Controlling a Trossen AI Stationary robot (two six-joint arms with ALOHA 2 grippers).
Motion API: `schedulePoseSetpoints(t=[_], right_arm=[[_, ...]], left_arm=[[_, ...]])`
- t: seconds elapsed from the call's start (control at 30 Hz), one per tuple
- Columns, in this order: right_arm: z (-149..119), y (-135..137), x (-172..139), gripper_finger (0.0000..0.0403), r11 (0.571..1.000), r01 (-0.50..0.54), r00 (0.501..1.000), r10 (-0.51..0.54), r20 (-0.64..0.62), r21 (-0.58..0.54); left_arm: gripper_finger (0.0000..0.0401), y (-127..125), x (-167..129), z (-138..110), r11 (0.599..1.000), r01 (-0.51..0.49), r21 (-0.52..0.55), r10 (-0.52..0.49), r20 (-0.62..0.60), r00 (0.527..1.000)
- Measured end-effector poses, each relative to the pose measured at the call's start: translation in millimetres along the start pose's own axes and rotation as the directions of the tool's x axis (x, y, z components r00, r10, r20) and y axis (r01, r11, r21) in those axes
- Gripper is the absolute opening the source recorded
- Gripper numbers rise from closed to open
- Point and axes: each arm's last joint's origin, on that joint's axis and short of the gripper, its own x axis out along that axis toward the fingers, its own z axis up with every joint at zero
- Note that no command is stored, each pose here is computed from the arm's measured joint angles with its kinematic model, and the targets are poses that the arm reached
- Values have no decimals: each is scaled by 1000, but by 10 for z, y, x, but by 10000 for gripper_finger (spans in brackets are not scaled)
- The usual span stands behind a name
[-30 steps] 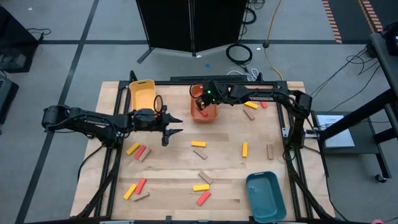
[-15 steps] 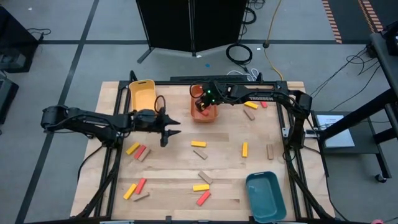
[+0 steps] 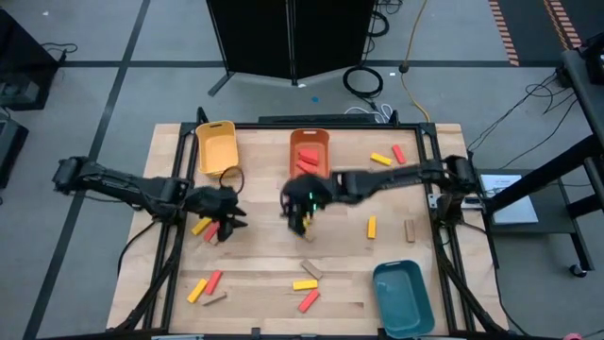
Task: Sort blocks
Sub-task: Put the orange block into the orange bin
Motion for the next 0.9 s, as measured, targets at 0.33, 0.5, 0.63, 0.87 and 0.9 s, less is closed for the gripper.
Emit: schedulePoseSetpoints(t=[0.33,0.5,0.63,0.87,0.9], right_arm=[[-425,1133,-131,137,954,-173,985,165,-55,-246],[-612,1393,-201,137,954,-111,994,106,-33,-277],[-685,1507,-239,137,958,-61,998,66,8,-279],[-755,1570,-226,137,966,26,998,-11,61,-257],[-780,1576,-203,137,965,31,998,-17,56,-261]], left_arm=[[179,-819,-124,-286,971,239,-7,-236,-189,953],[166,-1128,-126,-460,993,-19,-112,-30,-422,906],[162,-1306,26,-571,960,-230,-160,104,-559,823],[161,-1252,440,-900,864,-503,-37,331,-710,622],[161,-1236,481,-935,855,-518,-11,356,-714,603]])
